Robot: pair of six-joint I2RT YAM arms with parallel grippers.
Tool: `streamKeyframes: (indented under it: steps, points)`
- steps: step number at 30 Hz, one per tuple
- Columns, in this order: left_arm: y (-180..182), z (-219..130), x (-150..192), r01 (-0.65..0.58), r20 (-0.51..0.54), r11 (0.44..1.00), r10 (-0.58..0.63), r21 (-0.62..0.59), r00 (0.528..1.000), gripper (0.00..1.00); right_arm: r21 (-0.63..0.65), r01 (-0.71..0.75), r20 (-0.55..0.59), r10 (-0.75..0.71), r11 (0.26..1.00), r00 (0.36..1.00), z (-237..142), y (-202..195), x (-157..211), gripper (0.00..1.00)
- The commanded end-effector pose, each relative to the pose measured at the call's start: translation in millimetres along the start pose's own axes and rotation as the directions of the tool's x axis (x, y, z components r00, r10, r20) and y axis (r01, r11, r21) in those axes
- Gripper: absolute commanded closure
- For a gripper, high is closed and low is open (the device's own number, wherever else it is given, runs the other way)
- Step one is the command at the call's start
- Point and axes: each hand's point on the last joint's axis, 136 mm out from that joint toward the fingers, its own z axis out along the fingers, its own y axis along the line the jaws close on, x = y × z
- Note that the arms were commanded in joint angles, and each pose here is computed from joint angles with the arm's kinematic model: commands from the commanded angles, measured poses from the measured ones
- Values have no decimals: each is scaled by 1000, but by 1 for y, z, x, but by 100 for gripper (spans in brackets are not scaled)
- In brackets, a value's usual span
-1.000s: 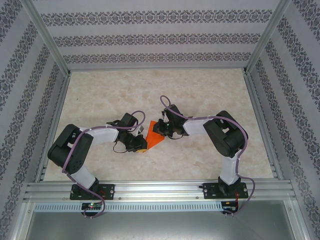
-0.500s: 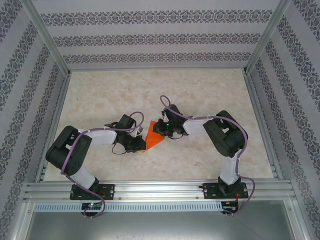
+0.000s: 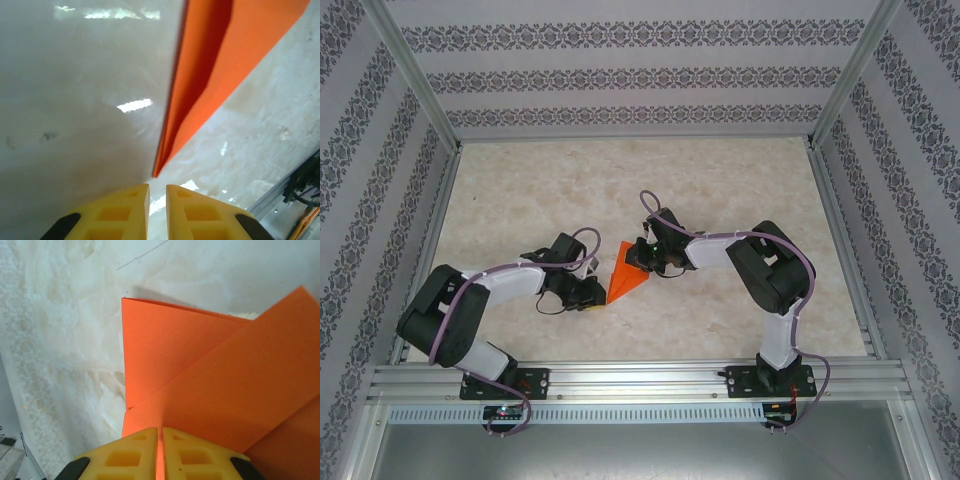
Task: Fold a paper plane with a square sheet of paper (pick it up from the middle)
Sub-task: Fourth fold the wing at the center of the table.
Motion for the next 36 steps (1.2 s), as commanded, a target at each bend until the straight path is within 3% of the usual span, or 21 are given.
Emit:
streamKeyframes:
  steps: [1,7,14,19,26,36]
  points:
    - [-21,-19,-10,-1,43,998,-2,56,999,80,217,-33,-13,37,976,999,10,-61,15,87]
    - [-53,-18,-39,-21,75,986,9,167,997,77,214,-33,-14,37,976,999,12,-59,15,87]
    - [-54,8,-54,-8,27,980,3,199,1000,76,201,-35,-9,37,979,999,13,-54,13,86]
    - [-32,25,-42,29,-35,988,-24,152,999,76,203,-30,-9,32,979,999,12,-51,11,86]
    - [21,34,-21,43,-64,997,-47,-62,997,79,203,-28,-7,31,979,1000,10,-50,10,85]
    - [17,27,-25,13,-43,998,-16,-69,999,81,142,12,22,-15,990,1000,-7,-20,-4,85]
